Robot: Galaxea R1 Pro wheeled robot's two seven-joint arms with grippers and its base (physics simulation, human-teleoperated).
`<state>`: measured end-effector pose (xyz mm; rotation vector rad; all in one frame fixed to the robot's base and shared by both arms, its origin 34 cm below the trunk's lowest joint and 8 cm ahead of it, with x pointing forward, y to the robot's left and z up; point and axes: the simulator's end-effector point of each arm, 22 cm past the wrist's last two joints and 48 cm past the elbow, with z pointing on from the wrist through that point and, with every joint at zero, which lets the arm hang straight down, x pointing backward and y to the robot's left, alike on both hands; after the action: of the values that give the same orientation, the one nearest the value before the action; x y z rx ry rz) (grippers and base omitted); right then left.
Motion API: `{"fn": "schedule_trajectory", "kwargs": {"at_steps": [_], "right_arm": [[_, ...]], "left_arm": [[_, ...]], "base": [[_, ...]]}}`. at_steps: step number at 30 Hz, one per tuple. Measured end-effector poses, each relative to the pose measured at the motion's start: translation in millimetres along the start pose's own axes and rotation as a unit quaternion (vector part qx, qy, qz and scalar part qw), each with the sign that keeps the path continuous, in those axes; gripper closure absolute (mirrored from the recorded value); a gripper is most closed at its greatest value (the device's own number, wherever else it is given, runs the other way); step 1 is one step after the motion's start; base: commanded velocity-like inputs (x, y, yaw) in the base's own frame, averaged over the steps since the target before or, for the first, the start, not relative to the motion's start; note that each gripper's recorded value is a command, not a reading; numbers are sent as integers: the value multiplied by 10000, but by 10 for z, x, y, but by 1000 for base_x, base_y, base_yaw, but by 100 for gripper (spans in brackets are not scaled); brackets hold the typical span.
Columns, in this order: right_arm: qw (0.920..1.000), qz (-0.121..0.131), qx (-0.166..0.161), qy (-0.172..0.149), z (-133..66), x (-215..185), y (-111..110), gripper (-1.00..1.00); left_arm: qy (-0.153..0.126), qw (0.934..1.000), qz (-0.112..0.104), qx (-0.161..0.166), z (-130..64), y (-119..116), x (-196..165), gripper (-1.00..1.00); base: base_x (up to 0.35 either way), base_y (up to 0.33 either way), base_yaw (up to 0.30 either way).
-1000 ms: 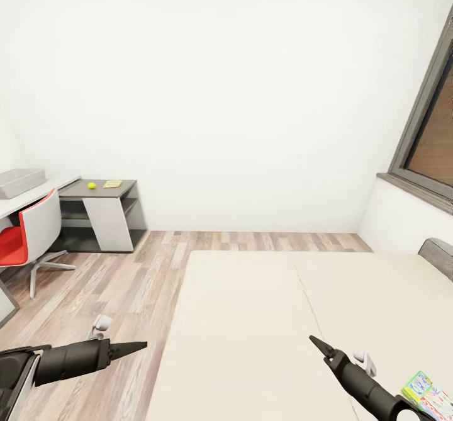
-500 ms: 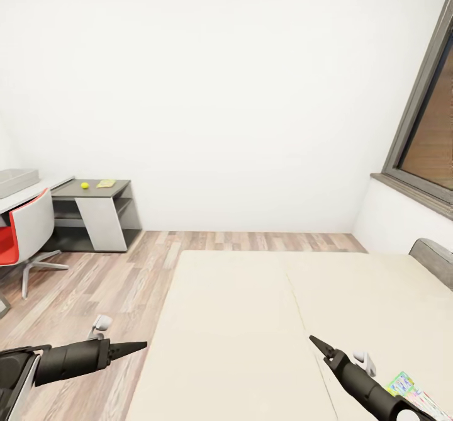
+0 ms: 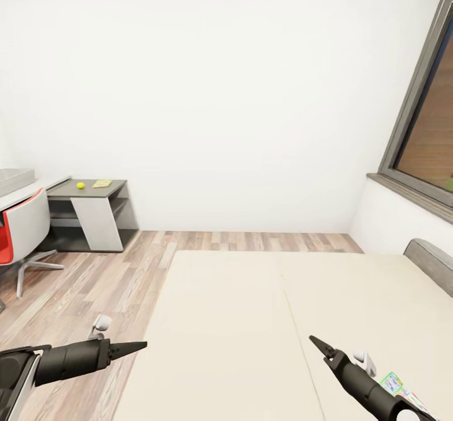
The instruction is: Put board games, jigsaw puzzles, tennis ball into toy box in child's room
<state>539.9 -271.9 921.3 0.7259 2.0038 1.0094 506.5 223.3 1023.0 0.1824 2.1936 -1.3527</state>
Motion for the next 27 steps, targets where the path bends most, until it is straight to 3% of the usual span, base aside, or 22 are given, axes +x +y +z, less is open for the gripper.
{"fn": "schedule_trajectory", "kwargs": {"at_steps": [15,27], "right_arm": [[9999,-52,-7,-91,2,-39,5,-100],[9998,-165,-92,116,88,109,104,-100]], "left_arm": [[1,10000,1,-2,0,1,1,-100],[0,10000,-1,0,0,0,0,-100]], "base": [[0,-5,0],[0,0,0]]}}
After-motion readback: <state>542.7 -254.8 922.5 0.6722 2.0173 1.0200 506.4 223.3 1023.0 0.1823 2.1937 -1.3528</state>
